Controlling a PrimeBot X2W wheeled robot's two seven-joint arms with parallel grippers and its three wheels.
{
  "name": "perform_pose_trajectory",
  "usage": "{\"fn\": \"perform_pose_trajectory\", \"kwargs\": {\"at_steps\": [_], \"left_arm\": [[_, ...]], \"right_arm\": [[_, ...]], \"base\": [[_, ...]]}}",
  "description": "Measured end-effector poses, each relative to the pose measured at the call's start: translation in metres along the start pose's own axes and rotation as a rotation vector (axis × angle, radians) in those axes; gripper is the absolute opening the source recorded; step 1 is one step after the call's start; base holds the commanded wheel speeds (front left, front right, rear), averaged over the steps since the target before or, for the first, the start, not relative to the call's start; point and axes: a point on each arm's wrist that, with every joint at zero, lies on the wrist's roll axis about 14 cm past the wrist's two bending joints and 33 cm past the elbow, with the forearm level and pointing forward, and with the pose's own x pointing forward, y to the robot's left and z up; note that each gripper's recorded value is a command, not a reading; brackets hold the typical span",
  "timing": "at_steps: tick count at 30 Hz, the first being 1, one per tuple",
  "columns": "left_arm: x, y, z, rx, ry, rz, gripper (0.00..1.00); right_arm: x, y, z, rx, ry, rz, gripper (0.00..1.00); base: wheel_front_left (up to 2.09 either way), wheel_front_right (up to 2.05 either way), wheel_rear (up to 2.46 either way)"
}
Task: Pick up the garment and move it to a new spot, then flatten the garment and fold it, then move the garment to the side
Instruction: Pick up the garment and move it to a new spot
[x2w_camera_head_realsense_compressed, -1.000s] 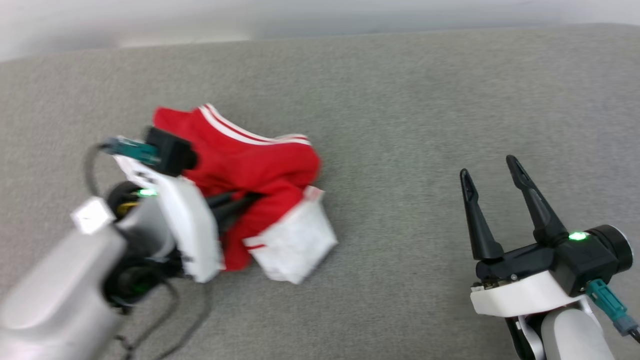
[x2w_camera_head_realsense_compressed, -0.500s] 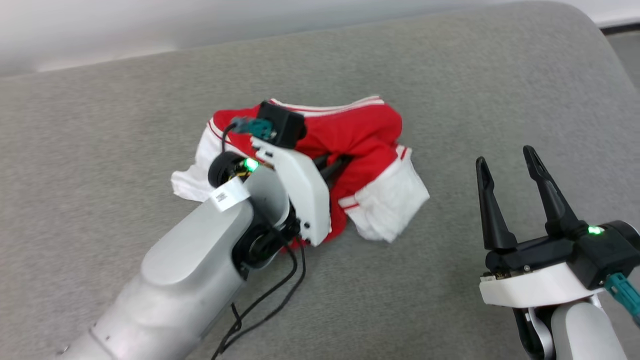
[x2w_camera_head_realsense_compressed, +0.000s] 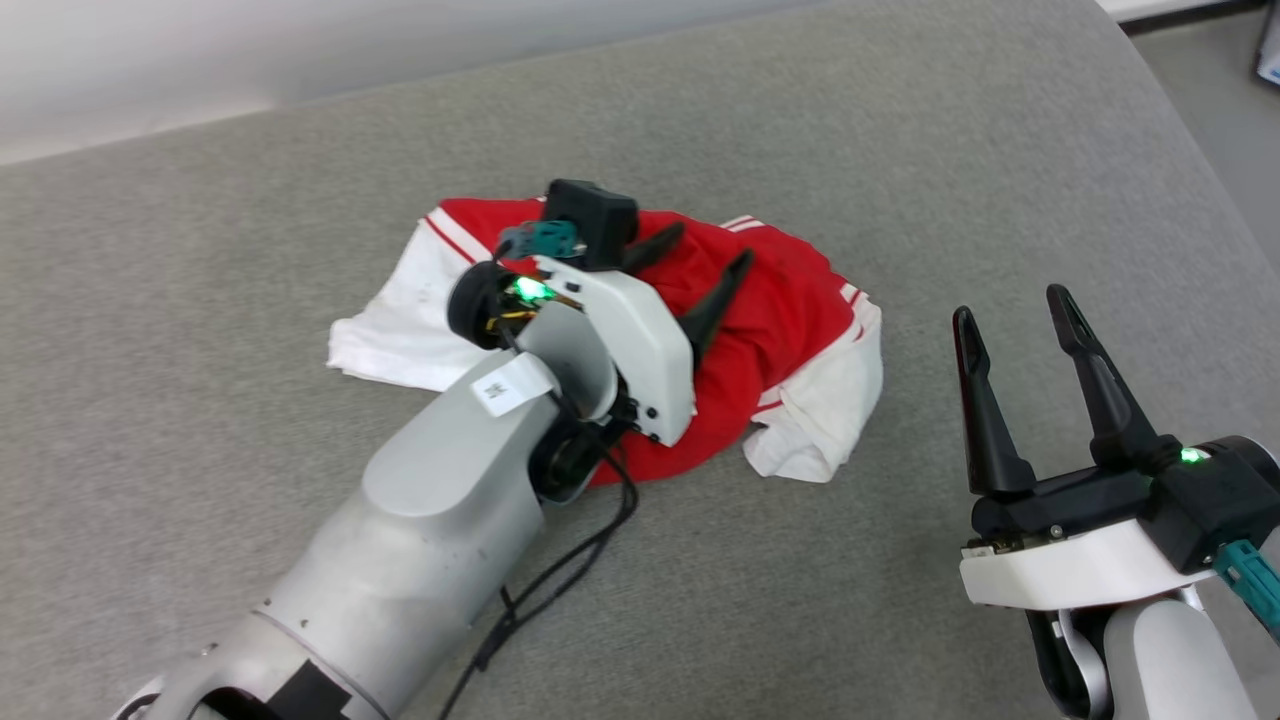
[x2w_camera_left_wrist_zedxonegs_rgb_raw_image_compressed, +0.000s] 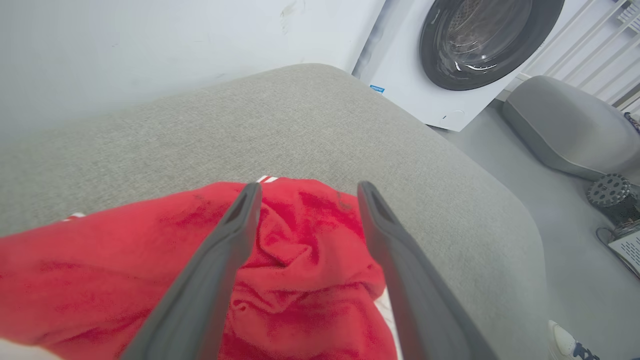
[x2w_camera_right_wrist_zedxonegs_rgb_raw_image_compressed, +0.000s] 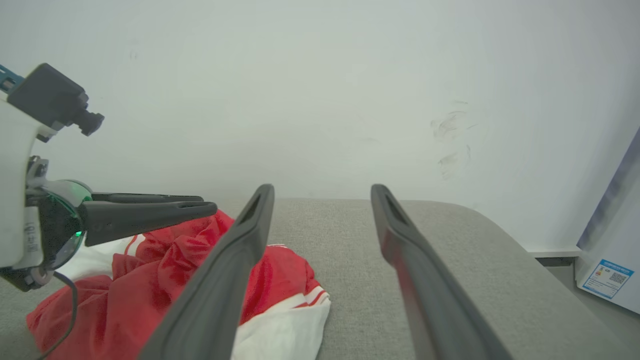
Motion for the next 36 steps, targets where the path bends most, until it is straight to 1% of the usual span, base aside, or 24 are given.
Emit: {"fn": "perform_pose_trajectory", "kwargs": {"at_steps": [3, 7, 12, 16, 18, 20, 22, 24, 27, 30, 33, 36], "left_arm": [[-0.012, 0.015, 0.018, 0.037, -0.079, 0.042, 1.00], [-0.040, 0.042, 0.052, 0.131, -0.200, 0.121, 1.00], [-0.097, 0.078, 0.092, 0.241, -0.330, 0.255, 1.00], [-0.157, 0.103, 0.114, 0.337, -0.395, 0.392, 1.00], [-0.185, 0.099, 0.135, 0.394, -0.473, 0.444, 1.00], [-0.206, 0.092, 0.132, 0.417, -0.502, 0.467, 1.00], [-0.226, 0.088, 0.113, 0.412, -0.490, 0.499, 1.00], [-0.245, 0.084, 0.105, 0.403, -0.505, 0.537, 1.00], [-0.269, 0.079, 0.095, 0.355, -0.544, 0.594, 1.00], [-0.281, 0.067, 0.080, 0.311, -0.567, 0.614, 1.00], [-0.288, 0.052, 0.075, 0.299, -0.604, 0.621, 1.00], [-0.288, 0.044, 0.053, 0.277, -0.571, 0.626, 1.00]], "right_arm": [[0.002, 0.005, 0.004, 0.000, -0.013, 0.016, 1.00], [0.002, 0.017, 0.005, 0.001, -0.019, 0.050, 1.00], [0.003, 0.035, 0.009, 0.005, -0.034, 0.103, 1.00], [0.001, 0.049, 0.012, 0.014, -0.042, 0.141, 1.00], [0.001, 0.055, 0.014, 0.016, -0.049, 0.158, 1.00], [-0.001, 0.060, 0.016, 0.022, -0.056, 0.173, 1.00], [-0.002, 0.064, 0.019, 0.026, -0.062, 0.183, 1.00], [-0.002, 0.068, 0.022, 0.029, -0.072, 0.194, 1.00], [-0.005, 0.072, 0.024, 0.033, -0.075, 0.207, 1.00], [-0.005, 0.074, 0.026, 0.035, -0.081, 0.212, 1.00], [-0.007, 0.076, 0.024, 0.038, -0.072, 0.219, 1.00], [-0.009, 0.078, 0.022, 0.040, -0.065, 0.222, 1.00]], "base": [[0.00, 0.00, 0.00], [0.00, 0.00, 0.00], [0.00, 0.00, 0.00], [0.00, 0.00, 0.00], [0.00, 0.00, 0.00], [0.00, 0.00, 0.00], [0.00, 0.00, 0.00], [0.00, 0.00, 0.00], [0.00, 0.00, 0.00], [0.00, 0.00, 0.00], [0.00, 0.00, 0.00], [0.00, 0.00, 0.00]]}}
